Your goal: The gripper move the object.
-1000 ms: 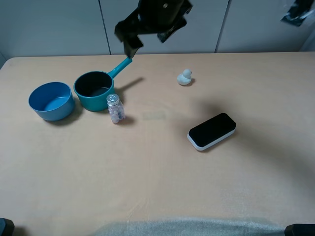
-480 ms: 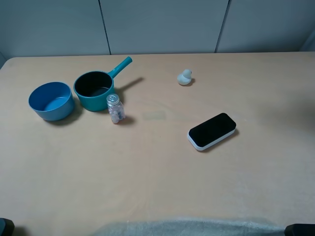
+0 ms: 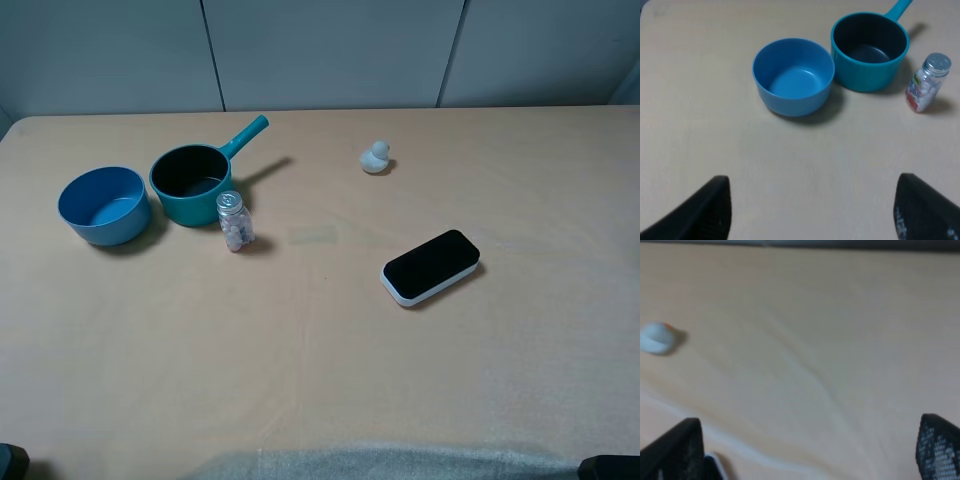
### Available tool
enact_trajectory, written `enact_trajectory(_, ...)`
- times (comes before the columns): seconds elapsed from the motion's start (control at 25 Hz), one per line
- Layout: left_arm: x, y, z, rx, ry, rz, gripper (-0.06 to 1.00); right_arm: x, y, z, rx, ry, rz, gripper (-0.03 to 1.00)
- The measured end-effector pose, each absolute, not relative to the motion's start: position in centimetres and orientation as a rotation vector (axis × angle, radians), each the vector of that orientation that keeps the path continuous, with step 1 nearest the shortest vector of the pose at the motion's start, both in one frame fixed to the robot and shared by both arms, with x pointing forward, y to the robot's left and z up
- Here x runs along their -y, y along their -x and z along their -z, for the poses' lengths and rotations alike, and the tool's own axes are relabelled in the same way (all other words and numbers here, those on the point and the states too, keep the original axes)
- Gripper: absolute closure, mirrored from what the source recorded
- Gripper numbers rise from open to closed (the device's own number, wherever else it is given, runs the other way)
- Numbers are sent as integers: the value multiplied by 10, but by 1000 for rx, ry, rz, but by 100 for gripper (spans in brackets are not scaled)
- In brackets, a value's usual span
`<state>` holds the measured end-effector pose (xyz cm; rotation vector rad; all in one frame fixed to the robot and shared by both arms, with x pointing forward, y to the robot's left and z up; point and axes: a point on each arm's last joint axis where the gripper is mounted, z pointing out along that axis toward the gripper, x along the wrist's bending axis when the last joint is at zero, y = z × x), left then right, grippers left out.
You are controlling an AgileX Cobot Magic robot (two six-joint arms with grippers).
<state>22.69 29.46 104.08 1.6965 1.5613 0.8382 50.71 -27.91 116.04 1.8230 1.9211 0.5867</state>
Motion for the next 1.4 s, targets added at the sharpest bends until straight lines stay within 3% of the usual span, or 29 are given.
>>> enact_trajectory(0.24,-295,-227,-1041,-1561,-1696,-838,20,309,-439,-1148,-1750,-1860,-599,33)
enact_trajectory(0.64,-295,-227,-1041,-1561,-1696,-838,20,311,-314,-1107,-1567,-1684,-709,33)
enact_trajectory(1.12,-295,-227,-1041,-1561,-1696,-838,20,310,-260,-1060,-1483,-1667,-770,33)
enact_trajectory(1.4,-295,-227,-1041,-1561,-1696,-838,20,309,-236,-1059,-1395,-1578,-850,33)
